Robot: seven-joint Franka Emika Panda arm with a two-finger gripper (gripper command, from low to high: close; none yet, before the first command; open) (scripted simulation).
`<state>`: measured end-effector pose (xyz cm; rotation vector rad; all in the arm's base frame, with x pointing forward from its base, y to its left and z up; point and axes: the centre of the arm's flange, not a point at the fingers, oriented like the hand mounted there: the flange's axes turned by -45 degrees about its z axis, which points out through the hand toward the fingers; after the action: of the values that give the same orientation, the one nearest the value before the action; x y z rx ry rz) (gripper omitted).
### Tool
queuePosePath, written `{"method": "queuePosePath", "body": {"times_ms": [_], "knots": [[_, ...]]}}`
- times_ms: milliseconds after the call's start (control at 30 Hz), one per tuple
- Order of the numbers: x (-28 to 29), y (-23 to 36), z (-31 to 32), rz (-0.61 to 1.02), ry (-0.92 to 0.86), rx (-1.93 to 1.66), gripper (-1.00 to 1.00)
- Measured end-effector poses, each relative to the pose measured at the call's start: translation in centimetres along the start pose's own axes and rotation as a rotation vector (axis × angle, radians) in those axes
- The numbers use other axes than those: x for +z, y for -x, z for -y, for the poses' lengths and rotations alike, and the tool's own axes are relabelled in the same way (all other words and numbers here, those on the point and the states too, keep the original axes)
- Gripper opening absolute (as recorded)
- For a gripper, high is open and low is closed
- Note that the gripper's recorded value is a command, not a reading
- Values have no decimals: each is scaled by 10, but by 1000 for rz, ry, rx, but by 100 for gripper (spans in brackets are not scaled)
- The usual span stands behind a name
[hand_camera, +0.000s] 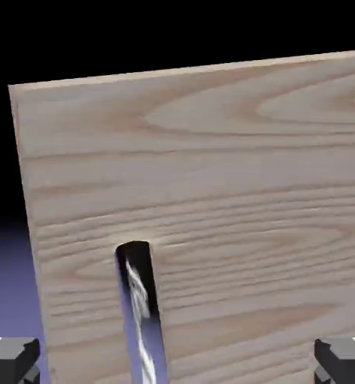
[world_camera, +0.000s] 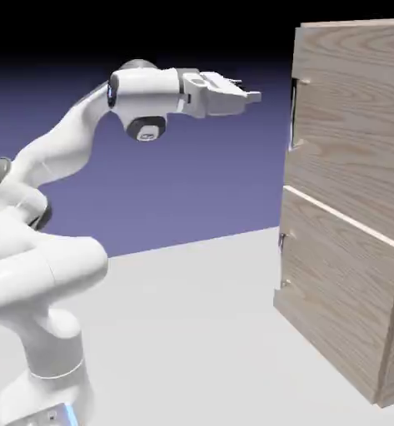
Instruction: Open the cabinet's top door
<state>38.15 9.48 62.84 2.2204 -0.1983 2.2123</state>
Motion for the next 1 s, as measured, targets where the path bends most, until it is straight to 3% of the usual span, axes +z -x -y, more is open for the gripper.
{"method": "queuePosePath", "body": {"times_ms": [200, 333, 367, 1000], "knots": [[57, 46, -1, -6, -41, -89, 0], [96, 46, 2, -6, -41, -89, 0], [107, 46, 1, -6, -41, -89, -100], [-21, 38, -101, 14, -494, -88, -100]]}}
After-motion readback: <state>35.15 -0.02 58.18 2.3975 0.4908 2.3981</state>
